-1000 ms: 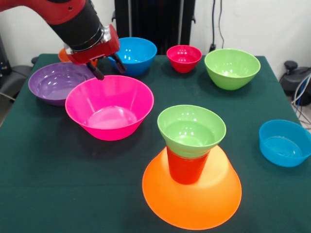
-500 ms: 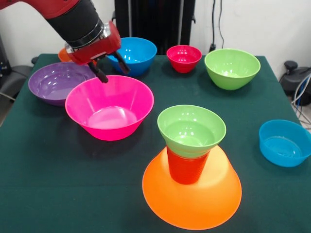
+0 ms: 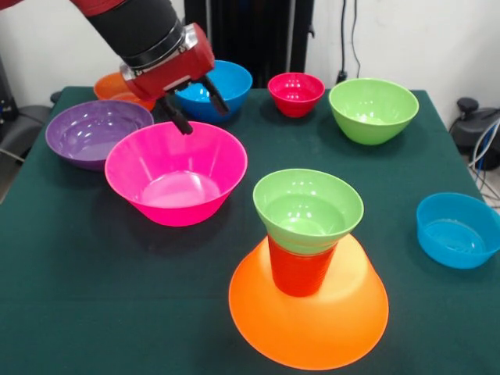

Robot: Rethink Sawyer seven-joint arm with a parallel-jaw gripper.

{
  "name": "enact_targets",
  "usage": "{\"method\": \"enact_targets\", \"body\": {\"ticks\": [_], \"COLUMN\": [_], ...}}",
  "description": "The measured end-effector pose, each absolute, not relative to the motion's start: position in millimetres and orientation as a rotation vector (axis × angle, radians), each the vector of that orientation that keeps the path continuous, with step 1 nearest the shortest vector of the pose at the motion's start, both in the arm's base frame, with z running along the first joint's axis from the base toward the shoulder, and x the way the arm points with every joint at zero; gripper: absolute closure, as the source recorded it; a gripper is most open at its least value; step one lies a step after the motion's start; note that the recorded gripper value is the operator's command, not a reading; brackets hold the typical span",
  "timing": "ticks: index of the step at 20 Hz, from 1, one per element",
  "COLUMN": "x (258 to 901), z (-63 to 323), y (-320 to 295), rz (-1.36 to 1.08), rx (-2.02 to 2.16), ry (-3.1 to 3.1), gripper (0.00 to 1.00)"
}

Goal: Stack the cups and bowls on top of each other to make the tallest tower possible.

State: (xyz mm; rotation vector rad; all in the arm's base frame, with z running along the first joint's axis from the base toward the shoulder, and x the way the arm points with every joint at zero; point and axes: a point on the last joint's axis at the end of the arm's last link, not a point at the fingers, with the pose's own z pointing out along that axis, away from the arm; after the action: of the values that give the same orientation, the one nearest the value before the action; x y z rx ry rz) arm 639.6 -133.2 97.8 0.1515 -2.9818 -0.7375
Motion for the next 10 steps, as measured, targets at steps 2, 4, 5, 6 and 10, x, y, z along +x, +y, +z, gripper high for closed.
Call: {"method": "enact_targets", "body": {"ticks": [2, 4, 5, 6, 10], "x": [643.3, 644.9, 645.6, 646.5, 647.8], "z": [102.6, 104.6, 105.8, 106.9, 108.8], "y": [-128.1, -125.9, -124.5, -123.5, -122.3], "rz": [-0.750, -0.754, -0.757, -0.760, -0.766], "rx": [0.170, 0.177, 0.182, 0.186, 0.191], "ry": [-2.989, -2.992, -2.994, -2.996, -2.999], "gripper": [0.00, 0.00, 0.00, 0.00, 0.00]}}
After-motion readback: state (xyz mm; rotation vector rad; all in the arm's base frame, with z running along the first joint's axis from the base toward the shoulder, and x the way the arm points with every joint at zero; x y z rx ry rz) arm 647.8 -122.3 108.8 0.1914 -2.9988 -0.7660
